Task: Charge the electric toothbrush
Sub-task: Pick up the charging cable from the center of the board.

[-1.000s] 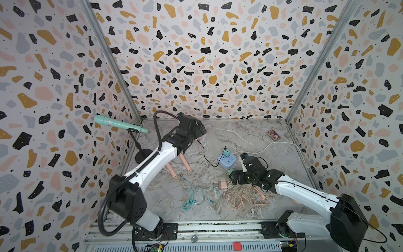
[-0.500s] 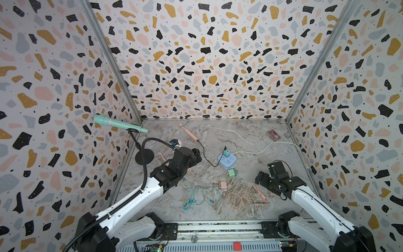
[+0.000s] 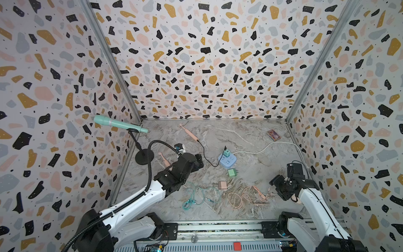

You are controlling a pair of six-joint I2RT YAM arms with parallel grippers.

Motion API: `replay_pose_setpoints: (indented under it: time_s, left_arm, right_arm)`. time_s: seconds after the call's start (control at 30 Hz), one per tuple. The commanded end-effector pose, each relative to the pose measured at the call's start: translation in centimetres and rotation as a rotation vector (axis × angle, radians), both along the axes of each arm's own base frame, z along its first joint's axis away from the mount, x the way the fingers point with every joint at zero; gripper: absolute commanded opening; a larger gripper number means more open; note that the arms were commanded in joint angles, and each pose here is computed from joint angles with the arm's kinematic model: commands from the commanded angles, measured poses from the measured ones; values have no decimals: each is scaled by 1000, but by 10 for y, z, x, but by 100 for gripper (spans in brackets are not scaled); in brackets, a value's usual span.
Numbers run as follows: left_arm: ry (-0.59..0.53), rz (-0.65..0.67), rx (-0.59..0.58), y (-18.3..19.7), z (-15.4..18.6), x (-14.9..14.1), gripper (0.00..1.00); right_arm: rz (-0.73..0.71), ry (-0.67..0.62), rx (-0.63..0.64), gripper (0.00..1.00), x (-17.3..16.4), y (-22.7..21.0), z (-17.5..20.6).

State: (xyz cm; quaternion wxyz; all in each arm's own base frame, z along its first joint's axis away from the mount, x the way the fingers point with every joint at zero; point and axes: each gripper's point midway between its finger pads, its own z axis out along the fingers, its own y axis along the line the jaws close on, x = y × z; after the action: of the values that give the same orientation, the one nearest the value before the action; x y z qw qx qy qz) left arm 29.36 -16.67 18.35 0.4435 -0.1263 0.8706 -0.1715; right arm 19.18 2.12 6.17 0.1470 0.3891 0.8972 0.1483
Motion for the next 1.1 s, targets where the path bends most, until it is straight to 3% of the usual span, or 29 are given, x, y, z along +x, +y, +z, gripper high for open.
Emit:
replay_pose_setpoints:
  time_s: [0.0,0.13,0.33,0.43,0.6,0.67,0.83,1.07]
  left_arm:
    - [-66,6,13,4,12,3,100]
    - [-77,15,21,6,12,4,100]
    - [-69,21,9,8,10,1,100]
    - [-74,33,-7,12,14,-2,100]
    - [-82,56,-24,18,16,-6,100]
    - [-83,62,-22,20,18,-6,100]
    - [-80,64,-18,21,17,-7,100]
    - [-79,65,-19,21,17,-7,100]
  right_arm:
    - [72,-65,-1,68,0,29,18]
    - [350,-225,-75,69,19,88,56]
    - [844,-277,-137,69,18,202,65]
    - [983,-297,-152,68,8,234,61]
    - [974,-216,-20,61,-17,260,39]
    - [946,-153,-19,54,-30,258,21]
    - [964,-55,30,49,-66,262,-11]
    - [996,-33,1,43,-68,272,-24]
